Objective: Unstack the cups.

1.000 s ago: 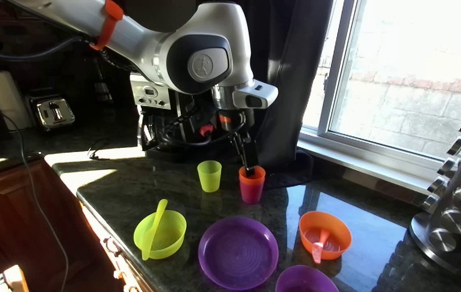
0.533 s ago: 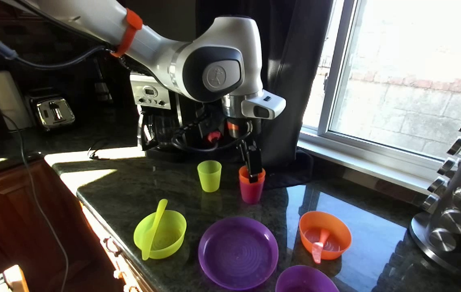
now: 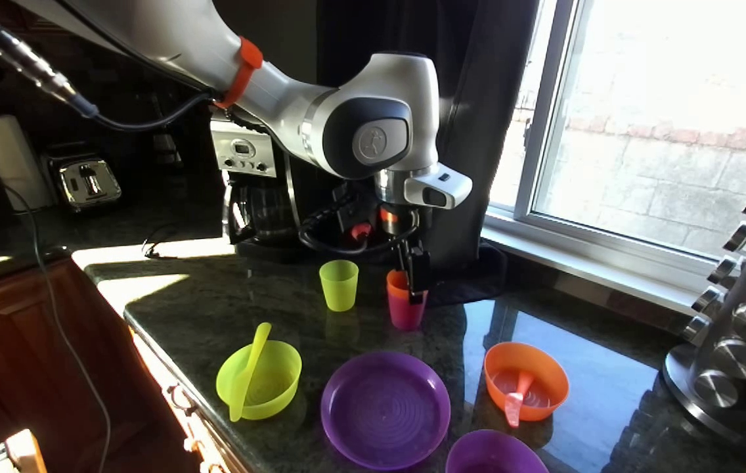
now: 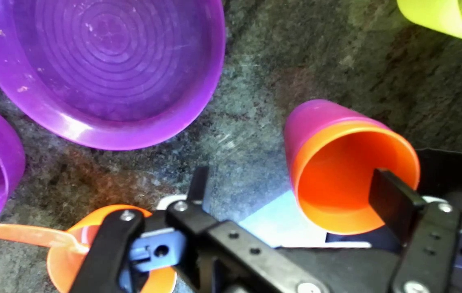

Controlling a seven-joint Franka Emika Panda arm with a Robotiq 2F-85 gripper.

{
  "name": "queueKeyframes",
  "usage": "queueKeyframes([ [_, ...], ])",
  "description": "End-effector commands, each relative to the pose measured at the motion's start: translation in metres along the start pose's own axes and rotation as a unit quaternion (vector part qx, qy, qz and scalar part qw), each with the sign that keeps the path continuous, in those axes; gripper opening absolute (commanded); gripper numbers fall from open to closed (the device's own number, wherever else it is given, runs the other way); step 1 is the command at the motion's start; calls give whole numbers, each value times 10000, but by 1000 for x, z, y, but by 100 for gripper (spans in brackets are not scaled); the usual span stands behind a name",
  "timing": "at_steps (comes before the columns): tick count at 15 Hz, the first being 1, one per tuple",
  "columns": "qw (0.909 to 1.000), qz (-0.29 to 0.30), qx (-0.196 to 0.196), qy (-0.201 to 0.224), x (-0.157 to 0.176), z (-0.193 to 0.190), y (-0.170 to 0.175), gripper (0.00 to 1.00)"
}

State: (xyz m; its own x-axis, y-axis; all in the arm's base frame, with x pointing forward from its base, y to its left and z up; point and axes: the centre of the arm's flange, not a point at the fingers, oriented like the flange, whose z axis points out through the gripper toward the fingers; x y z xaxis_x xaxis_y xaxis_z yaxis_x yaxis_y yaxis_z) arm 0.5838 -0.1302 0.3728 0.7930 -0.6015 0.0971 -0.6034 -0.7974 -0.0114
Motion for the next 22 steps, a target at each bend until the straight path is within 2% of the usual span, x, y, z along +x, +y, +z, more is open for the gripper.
queueKeyframes([
  [1, 9996, 166, -52, -210, 10, 7, -7, 100],
  [8, 9993, 218, -110, -282, 15, 14, -12, 97],
  [10, 9992, 223, -121, -305, 16, 15, -13, 90],
  [11, 9992, 225, -128, -320, 17, 15, -13, 80],
  [12, 9991, 220, -117, -344, 17, 16, -14, 81],
  [13, 9991, 230, -116, -341, 17, 17, -14, 76],
  [15, 9990, 242, -110, -347, 19, 17, -14, 73],
  [17, 9990, 260, -104, -352, 20, 18, -15, 62],
  [19, 9989, 272, -98, -359, 21, 19, -15, 36],
  [21, 9989, 279, -97, -373, 21, 20, -15, 26],
  [22, 9988, 282, -98, -381, 21, 21, -15, 17],
])
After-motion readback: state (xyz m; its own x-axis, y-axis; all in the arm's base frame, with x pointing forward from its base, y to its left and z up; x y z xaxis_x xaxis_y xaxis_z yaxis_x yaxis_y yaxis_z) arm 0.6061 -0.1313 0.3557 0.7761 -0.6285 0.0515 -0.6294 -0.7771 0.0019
